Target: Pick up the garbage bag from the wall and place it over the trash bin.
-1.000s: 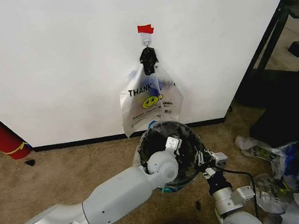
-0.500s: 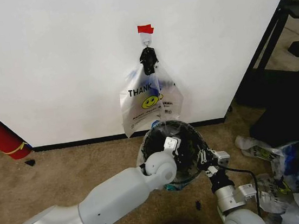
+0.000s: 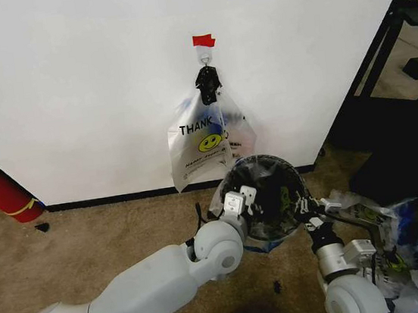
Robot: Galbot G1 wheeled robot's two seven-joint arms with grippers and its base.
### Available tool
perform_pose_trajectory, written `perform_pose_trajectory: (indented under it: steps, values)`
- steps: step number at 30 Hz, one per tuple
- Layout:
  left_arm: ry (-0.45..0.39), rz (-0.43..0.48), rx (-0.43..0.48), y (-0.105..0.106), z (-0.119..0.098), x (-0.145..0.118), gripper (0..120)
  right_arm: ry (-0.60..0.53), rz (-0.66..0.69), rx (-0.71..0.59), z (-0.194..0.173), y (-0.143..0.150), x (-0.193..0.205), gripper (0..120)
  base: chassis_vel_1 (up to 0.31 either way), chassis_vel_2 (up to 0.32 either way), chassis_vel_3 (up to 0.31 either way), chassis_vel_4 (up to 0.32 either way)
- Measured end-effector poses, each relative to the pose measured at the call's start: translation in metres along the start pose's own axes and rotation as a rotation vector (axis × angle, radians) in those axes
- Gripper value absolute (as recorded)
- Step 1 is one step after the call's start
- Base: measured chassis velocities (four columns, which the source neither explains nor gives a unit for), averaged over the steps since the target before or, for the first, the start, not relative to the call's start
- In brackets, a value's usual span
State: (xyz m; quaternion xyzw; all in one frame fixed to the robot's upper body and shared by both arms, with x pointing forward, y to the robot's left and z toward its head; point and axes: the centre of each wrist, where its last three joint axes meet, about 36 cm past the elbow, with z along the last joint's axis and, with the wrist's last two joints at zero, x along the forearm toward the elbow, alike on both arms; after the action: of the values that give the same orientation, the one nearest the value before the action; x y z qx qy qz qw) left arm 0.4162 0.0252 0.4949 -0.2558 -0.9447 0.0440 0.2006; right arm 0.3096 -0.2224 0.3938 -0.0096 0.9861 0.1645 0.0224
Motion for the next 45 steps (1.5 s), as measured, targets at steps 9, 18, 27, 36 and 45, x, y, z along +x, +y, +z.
perform_pose_trajectory:
  steps: [9, 18, 27, 36, 45]
  values:
    - [-0.058, -0.041, 0.022, -0.011, 0.001, -0.019, 0, 0.002, -0.003, -0.003, 0.001, 0.005, 0.002, 1, 0.000, 0.000, 0.000, 0.000]
    - [-0.032, -0.110, -0.042, -0.014, 0.006, -0.053, 0, -0.012, -0.015, 0.008, -0.002, 0.008, 0.007, 1, 0.000, 0.000, 0.000, 0.000]
    - [-0.021, -0.142, -0.059, -0.017, 0.006, -0.077, 0, -0.018, -0.024, 0.009, -0.003, 0.009, 0.009, 1, 0.000, 0.000, 0.000, 0.000]
    - [-0.002, -0.165, -0.064, -0.019, 0.018, -0.094, 0, -0.015, -0.030, -0.002, -0.002, 0.012, 0.009, 1, 0.000, 0.000, 0.000, 0.000]
    - [-0.002, -0.187, -0.086, -0.011, 0.025, -0.111, 0, -0.022, -0.038, 0.001, -0.005, 0.012, 0.009, 1, 0.000, 0.000, 0.000, 0.000]
